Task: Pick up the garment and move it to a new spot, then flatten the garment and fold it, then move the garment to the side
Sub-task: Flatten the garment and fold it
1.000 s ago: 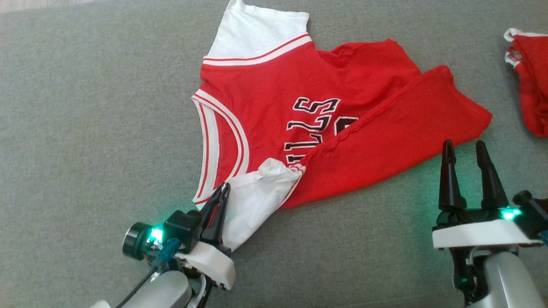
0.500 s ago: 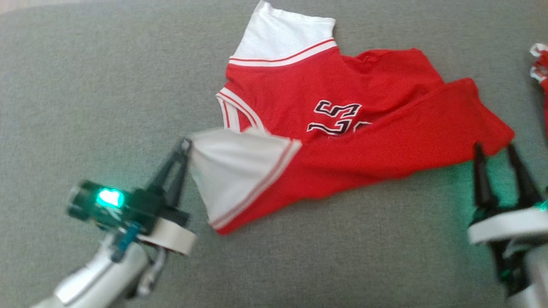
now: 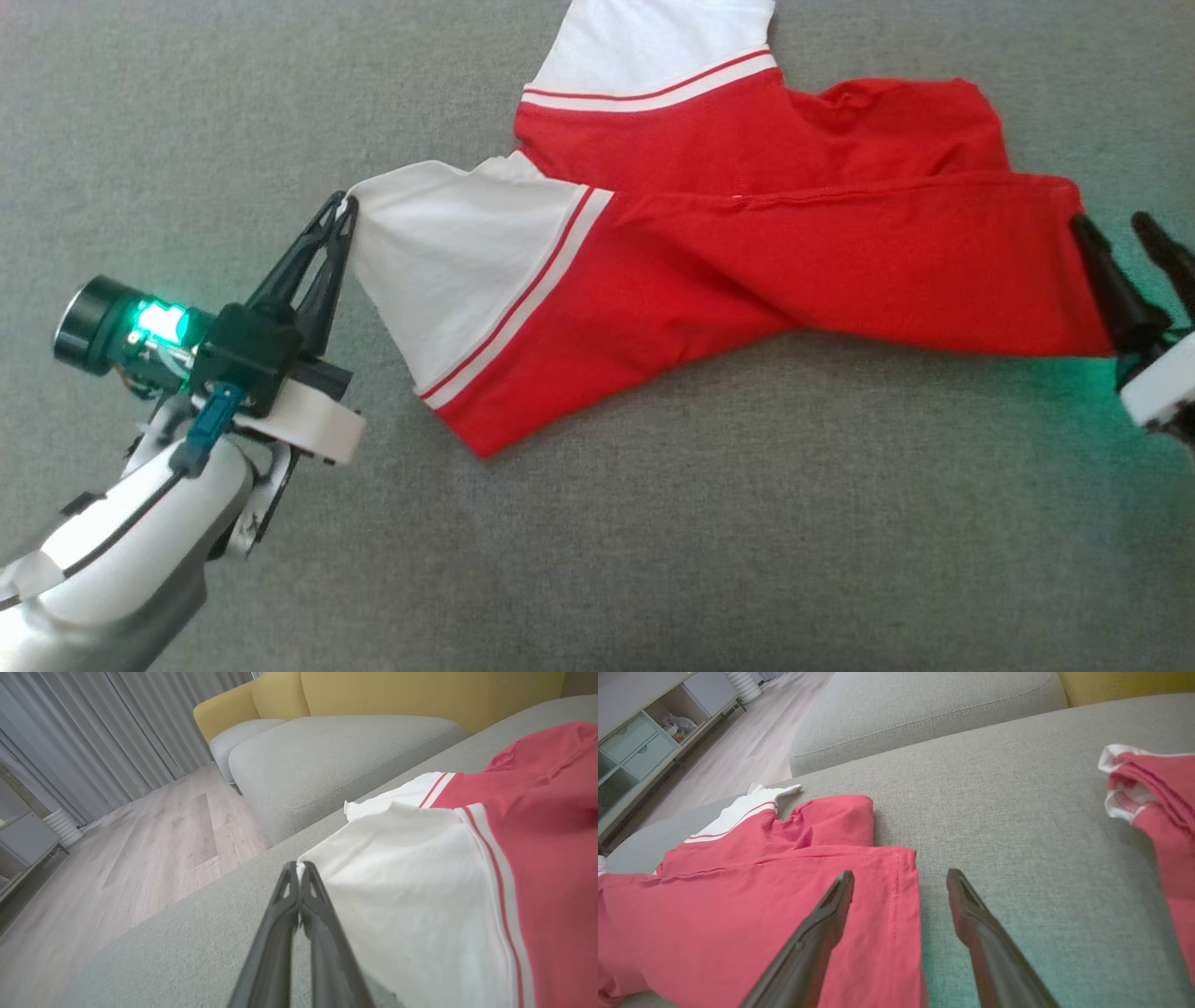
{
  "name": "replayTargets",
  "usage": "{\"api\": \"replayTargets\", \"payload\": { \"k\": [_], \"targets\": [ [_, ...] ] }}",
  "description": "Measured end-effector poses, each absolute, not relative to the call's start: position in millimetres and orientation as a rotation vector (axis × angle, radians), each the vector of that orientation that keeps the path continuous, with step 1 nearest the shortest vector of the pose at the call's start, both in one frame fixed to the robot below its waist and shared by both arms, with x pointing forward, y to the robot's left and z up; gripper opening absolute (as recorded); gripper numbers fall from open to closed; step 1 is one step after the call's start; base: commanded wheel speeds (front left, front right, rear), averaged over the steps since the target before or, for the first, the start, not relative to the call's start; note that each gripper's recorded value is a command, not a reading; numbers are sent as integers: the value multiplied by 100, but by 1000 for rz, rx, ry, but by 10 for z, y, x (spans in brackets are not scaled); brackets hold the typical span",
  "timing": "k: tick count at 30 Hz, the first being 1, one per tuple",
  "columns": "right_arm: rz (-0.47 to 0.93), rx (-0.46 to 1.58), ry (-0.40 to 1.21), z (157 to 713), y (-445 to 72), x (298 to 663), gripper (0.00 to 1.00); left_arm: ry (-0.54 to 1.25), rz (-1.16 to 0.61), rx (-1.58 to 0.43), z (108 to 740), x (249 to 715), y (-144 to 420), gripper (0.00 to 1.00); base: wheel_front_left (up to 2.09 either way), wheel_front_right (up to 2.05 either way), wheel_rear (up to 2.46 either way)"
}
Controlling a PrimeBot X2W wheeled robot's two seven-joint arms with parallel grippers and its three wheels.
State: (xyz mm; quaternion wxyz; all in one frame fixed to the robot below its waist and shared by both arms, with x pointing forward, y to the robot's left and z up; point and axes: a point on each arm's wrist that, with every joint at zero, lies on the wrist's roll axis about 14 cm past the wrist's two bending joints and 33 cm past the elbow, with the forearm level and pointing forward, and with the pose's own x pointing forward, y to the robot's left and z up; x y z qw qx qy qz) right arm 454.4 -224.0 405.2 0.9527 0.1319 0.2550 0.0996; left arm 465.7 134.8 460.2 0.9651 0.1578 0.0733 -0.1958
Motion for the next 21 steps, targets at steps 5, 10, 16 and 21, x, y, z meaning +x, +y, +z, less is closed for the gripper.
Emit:
{"api": "replayTargets", "payload": {
  "k": [5, 10, 16, 21],
  "targets": [
    [199, 318, 546, 3979, -2256, 4637, 100, 183, -395, 320, 4478, 4645, 1387, 0, 0, 0, 0],
    [198, 440, 581, 3900, -2175, 4699, 100, 204, -392, 320, 4402, 4650, 1421, 0, 0, 0, 0],
    [200, 499, 605, 3864, -2176, 4778, 100, 214, -387, 316, 4356, 4673, 1430, 0, 0, 0, 0],
    [216, 525, 616, 3855, -2115, 4781, 41, 223, -388, 315, 4321, 4661, 1423, 0, 0, 0, 0]
  ]
}}
